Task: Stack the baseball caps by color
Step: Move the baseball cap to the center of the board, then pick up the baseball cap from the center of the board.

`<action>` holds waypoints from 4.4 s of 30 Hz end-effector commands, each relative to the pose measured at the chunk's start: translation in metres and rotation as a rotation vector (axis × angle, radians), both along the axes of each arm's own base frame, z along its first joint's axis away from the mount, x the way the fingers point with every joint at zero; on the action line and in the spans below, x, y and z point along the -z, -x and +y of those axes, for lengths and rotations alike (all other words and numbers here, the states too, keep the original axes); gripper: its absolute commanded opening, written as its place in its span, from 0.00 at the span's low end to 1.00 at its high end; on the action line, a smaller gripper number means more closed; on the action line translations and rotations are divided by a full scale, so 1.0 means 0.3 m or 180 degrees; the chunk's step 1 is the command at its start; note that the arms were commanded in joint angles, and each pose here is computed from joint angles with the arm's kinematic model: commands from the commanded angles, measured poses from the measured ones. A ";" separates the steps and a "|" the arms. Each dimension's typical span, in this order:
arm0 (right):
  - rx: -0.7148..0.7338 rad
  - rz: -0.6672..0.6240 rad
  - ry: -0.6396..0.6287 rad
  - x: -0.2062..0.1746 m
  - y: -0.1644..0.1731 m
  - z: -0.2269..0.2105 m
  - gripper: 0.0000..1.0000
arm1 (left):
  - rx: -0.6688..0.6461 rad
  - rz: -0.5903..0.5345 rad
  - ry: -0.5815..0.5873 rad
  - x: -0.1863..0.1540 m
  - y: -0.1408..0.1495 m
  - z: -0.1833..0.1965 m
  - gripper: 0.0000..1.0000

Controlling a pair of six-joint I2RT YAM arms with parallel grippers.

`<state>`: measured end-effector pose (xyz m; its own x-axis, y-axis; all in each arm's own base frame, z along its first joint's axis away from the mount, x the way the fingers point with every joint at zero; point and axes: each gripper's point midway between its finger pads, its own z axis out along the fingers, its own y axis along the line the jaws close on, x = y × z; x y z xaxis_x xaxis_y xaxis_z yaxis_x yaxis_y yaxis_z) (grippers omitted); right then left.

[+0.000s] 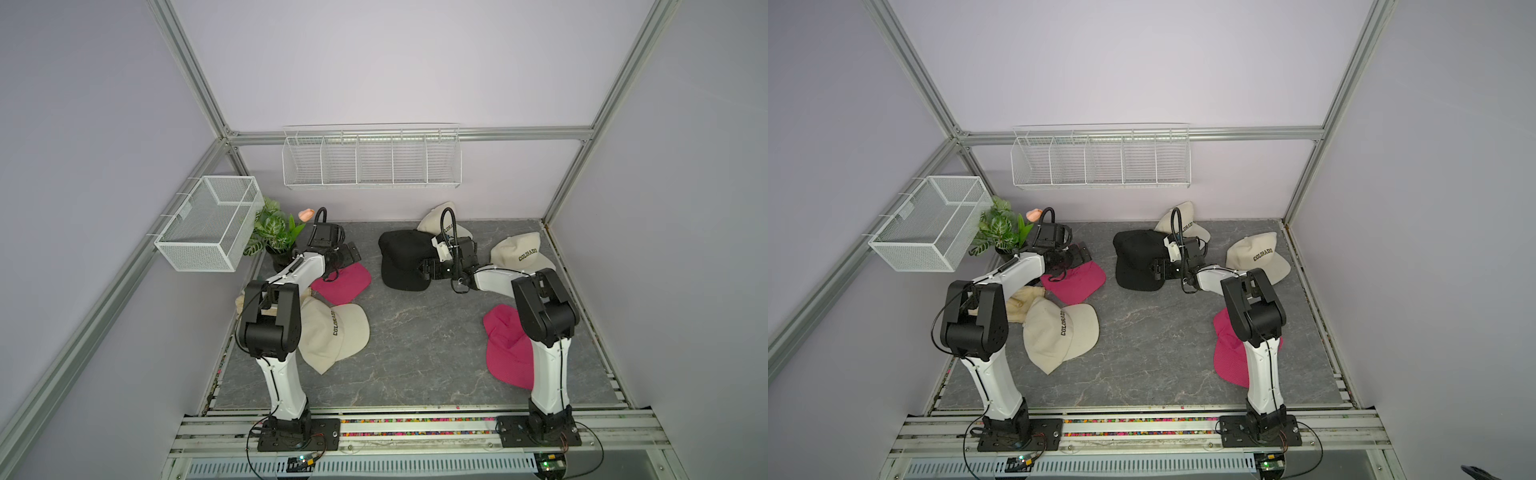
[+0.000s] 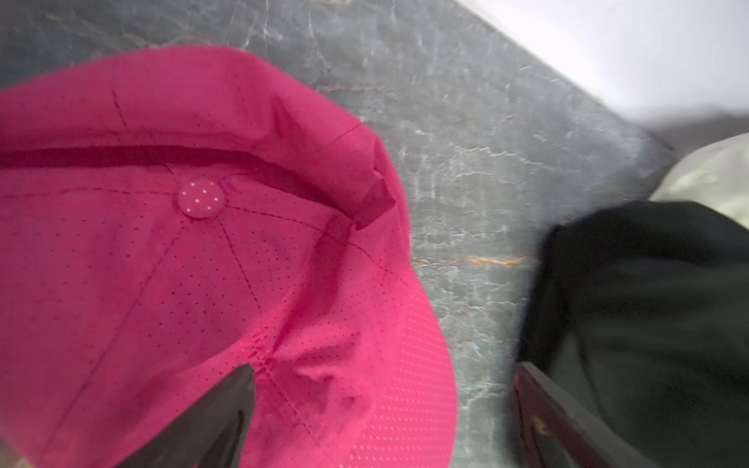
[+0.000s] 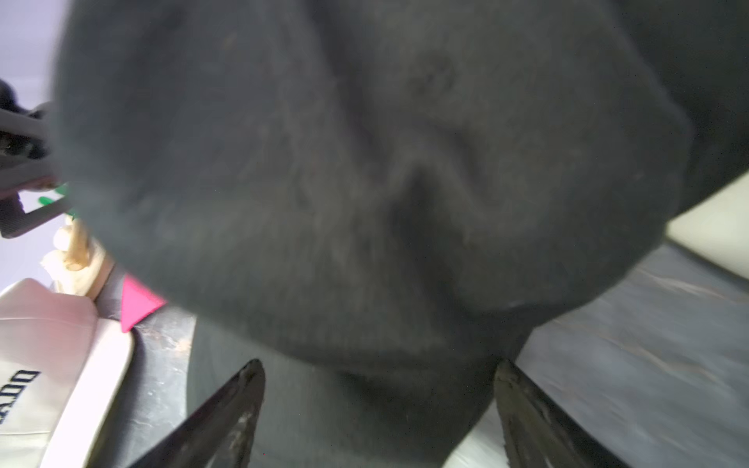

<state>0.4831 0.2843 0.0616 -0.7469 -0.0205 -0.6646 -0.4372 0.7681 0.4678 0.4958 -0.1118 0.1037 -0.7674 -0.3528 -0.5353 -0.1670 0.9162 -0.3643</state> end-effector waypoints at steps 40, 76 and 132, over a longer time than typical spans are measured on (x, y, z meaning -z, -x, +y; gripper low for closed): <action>0.1160 -0.0204 -0.0462 -0.262 -0.321 -0.157 0.89 | 0.0913 0.0137 0.0859 0.099 -0.155 -0.368 1.00; 0.2993 0.0782 -0.1984 0.066 -0.443 -0.405 0.77 | 0.0164 -0.0415 0.0575 -0.133 0.033 -0.174 1.00; 0.2041 -0.1312 -0.3618 -0.866 0.276 -0.273 0.07 | 0.1766 -0.1489 0.3303 -0.614 0.241 -0.902 0.95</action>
